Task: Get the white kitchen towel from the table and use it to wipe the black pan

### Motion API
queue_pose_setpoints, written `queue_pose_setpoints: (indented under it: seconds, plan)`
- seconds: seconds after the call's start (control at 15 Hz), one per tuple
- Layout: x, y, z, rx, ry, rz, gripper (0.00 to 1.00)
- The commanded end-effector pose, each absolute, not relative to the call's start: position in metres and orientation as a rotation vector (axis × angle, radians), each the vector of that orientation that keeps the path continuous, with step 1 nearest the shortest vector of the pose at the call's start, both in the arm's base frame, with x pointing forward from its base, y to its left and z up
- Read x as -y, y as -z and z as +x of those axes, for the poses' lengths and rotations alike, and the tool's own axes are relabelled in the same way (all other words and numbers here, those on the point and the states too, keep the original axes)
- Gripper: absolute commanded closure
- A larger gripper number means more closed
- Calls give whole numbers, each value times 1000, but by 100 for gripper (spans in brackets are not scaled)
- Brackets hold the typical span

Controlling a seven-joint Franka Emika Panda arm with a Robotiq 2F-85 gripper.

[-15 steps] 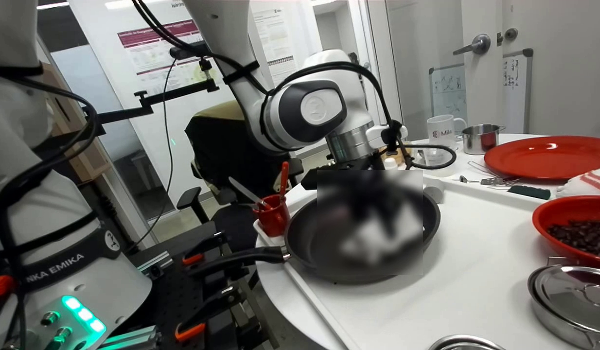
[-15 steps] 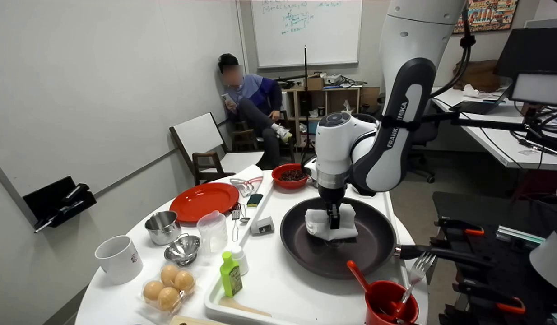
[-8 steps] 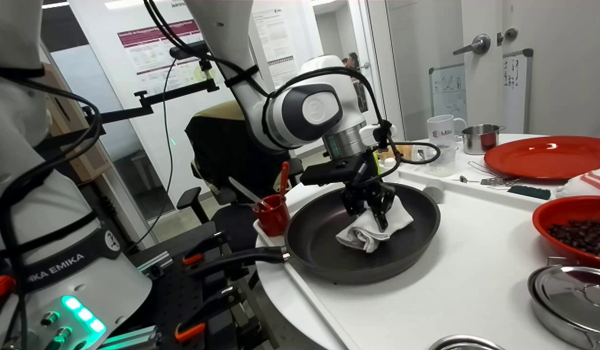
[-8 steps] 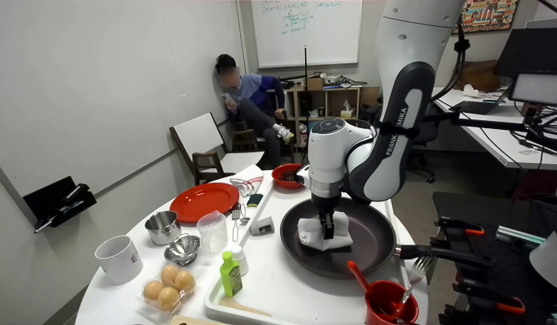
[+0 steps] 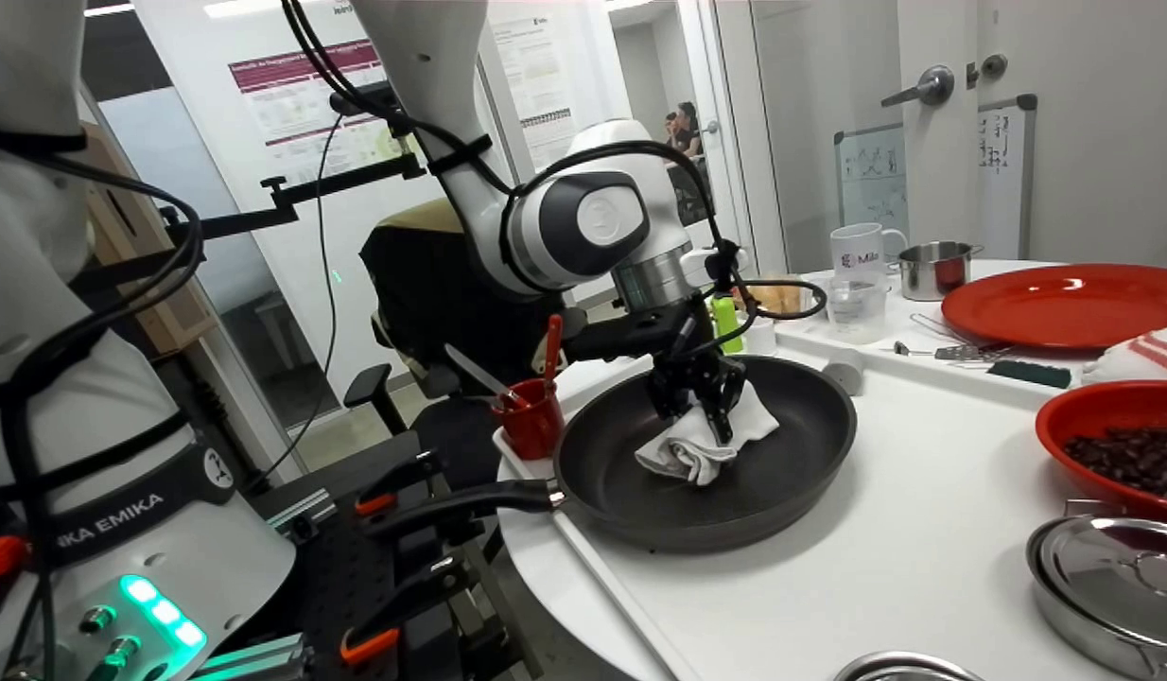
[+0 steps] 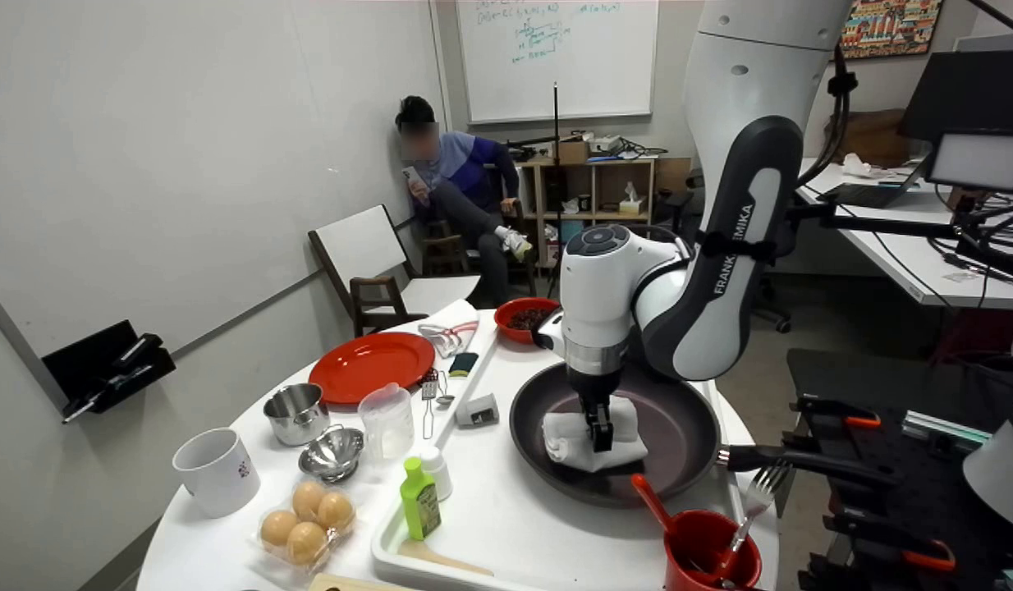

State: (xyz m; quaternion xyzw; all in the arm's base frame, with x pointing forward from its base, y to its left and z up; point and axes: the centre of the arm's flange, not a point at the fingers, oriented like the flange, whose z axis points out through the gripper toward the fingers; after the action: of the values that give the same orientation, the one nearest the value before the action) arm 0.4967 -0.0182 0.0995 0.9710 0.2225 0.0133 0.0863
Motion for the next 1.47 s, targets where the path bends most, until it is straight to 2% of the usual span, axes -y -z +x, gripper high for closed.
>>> queue_pose_setpoints:
  seconds: [0.0,0.53,0.93,1.4]
  plan:
    - [6,-93,476,-723,-10,2878,90]
    - [1,-94,448,-859,26,2834,90]
    - [33,-106,428,-929,41,2815,90]
    - [98,-114,453,-693,22,2847,90]
